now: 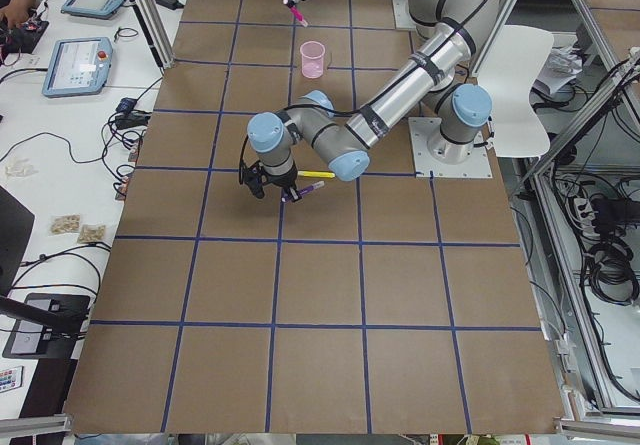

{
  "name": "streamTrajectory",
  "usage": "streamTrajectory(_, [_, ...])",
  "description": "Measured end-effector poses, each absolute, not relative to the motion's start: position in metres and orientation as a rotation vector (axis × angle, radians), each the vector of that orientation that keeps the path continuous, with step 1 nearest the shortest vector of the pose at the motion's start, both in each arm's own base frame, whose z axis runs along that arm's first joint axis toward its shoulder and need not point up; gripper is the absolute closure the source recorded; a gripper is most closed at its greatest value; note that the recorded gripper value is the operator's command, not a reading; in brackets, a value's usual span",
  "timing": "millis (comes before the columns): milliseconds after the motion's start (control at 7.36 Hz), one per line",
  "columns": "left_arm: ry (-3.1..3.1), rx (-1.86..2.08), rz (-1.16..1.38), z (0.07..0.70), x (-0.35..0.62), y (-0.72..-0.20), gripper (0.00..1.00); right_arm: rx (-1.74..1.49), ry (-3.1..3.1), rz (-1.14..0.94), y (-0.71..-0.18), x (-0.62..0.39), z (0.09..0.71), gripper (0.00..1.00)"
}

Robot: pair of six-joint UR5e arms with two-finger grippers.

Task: Insert purple and pink pens into pink cup

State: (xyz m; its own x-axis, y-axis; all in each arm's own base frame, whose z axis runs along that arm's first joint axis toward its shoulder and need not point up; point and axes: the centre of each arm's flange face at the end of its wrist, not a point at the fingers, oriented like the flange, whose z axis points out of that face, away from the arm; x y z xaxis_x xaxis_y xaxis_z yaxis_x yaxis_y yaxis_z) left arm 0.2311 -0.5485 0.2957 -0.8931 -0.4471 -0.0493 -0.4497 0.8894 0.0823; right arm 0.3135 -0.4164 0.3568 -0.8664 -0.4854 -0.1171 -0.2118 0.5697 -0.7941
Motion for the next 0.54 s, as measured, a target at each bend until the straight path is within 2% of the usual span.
streamTrajectory(544, [3.021,-0.582,-0.046,0.363,0.155,-0.559,1.00,-0.524,2.427,-1.227,-0.401,0.330,0.315,1.00])
